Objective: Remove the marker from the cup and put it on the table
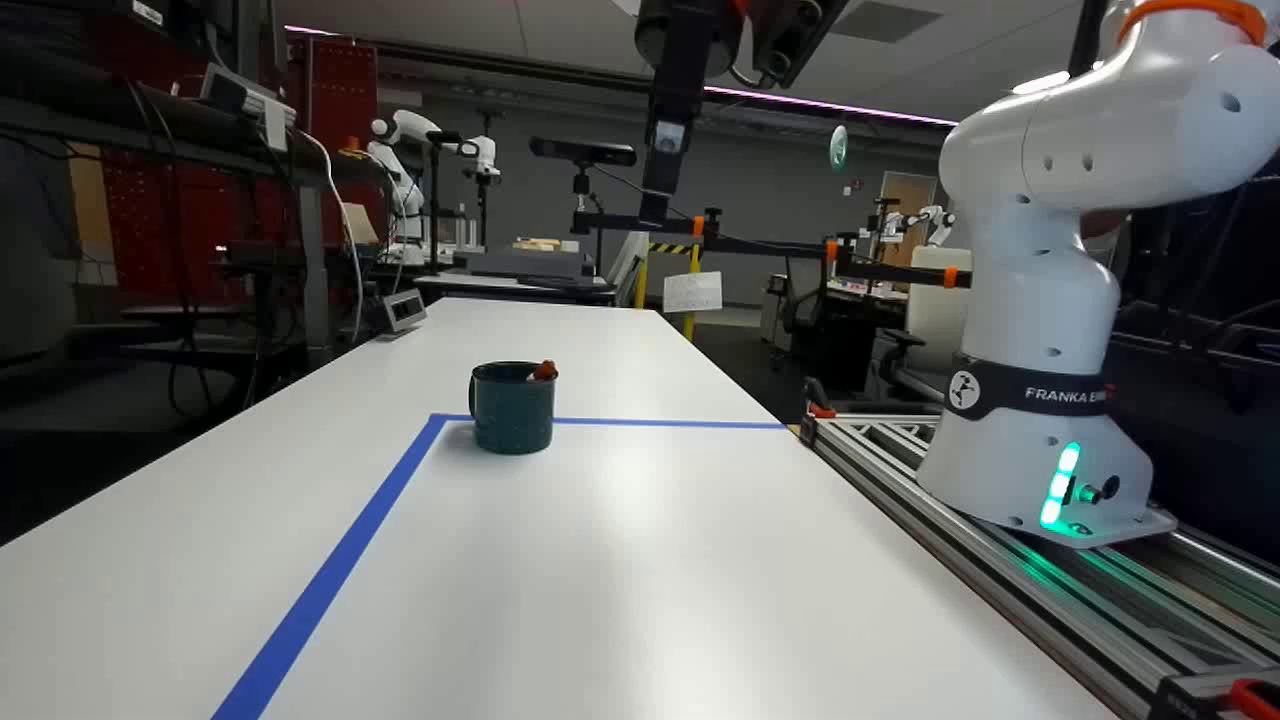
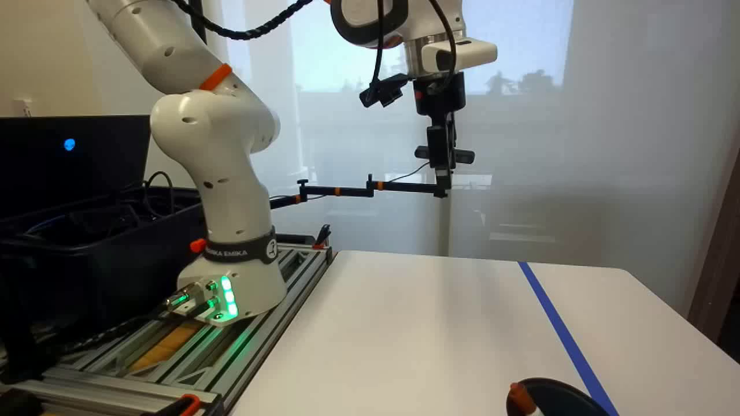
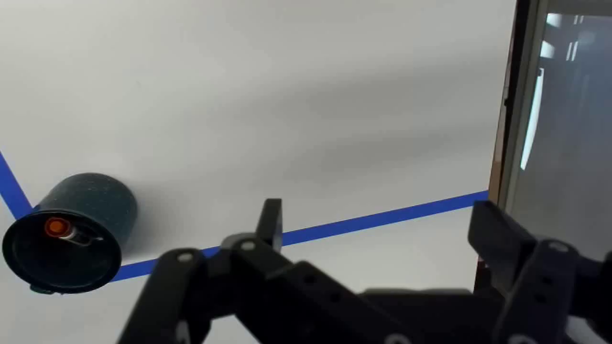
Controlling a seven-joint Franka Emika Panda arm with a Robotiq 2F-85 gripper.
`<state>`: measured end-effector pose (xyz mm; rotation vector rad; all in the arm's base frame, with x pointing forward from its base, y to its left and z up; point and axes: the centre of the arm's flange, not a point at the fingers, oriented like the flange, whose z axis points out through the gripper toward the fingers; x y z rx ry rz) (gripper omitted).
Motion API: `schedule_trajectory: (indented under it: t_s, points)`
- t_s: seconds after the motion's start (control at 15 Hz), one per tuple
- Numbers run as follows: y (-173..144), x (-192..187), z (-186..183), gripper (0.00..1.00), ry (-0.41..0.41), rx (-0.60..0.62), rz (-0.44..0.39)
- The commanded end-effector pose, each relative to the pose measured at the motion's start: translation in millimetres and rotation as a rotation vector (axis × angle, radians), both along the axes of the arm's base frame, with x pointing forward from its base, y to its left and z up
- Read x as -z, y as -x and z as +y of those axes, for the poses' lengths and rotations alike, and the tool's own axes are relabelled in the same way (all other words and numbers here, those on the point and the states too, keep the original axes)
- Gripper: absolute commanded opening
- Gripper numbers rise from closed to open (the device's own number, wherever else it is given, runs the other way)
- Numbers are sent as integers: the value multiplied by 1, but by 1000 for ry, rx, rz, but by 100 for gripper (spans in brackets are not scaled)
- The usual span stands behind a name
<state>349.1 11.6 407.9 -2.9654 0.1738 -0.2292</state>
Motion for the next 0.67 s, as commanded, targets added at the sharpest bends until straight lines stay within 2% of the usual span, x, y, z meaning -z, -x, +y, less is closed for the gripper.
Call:
schedule_trajectory:
  t_s: [0.0, 0.4, 0.6]
  points:
    - [0, 0, 0, 100, 0, 0, 1]
    - [0, 1, 0, 100, 0, 0, 2]
    - [-14, 14, -7, 100, 94, 72, -164]
